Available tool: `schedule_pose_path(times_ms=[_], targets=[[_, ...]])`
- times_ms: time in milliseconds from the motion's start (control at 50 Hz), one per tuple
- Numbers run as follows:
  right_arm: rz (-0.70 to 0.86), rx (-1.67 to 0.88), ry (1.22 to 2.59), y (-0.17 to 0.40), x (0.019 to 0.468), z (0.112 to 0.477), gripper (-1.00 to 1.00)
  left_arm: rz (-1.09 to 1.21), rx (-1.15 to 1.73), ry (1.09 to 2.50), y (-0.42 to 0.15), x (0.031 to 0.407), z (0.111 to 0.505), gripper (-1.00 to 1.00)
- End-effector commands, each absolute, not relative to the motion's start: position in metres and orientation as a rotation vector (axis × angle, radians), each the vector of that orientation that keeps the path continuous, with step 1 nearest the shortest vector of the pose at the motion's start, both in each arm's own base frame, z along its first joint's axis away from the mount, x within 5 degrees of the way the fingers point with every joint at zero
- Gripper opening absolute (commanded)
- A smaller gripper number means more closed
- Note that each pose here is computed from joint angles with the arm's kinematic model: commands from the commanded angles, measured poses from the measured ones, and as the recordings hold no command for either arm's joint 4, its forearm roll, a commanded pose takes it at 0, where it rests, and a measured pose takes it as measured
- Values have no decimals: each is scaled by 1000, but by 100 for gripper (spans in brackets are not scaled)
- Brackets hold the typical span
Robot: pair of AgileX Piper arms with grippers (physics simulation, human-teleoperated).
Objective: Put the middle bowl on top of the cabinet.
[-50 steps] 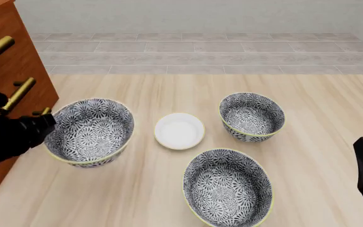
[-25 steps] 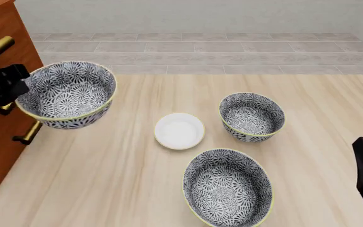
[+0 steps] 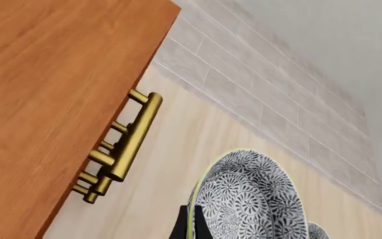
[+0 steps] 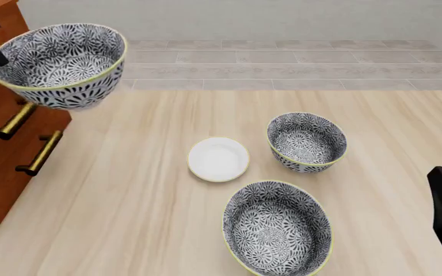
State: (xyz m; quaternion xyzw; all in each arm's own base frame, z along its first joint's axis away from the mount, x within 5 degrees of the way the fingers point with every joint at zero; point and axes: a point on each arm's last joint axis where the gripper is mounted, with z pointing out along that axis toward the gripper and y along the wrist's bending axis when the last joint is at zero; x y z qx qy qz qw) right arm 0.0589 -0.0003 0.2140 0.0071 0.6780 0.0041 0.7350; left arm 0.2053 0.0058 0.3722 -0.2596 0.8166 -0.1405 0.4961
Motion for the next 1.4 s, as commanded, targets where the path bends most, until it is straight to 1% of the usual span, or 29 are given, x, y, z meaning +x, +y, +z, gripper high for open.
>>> schedule_pose_path(times_ms=[20,80,240,480,560,720,860,1100,1400], targets=[[8,12,1489,0,59,214,100,-332,-710,1936,18,207,401,-100],[8,10,1489,0,59,214,100,-329,-728,1915,21,206,416,-100],[7,8,1488,0,59,214,100,-261,-780,1898,37,204,434,-100],[6,6,1488,0,59,214,100,-287,-807,1844,37,197,458,-100],[6,6,1487,0,59,214,100,-293,-854,1848,41,199,454,-100],[6,6,1487,0,59,214,100,-284,-877,1827,45,196,465,-100],[6,7,1487,0,58,214,100,-272,-918,1769,52,189,484,-100],[6,8,1486,0,59,214,100,-209,-1012,1694,74,186,504,-100],[7,9,1486,0,59,215,100,-134,-1086,1617,95,178,520,-100]])
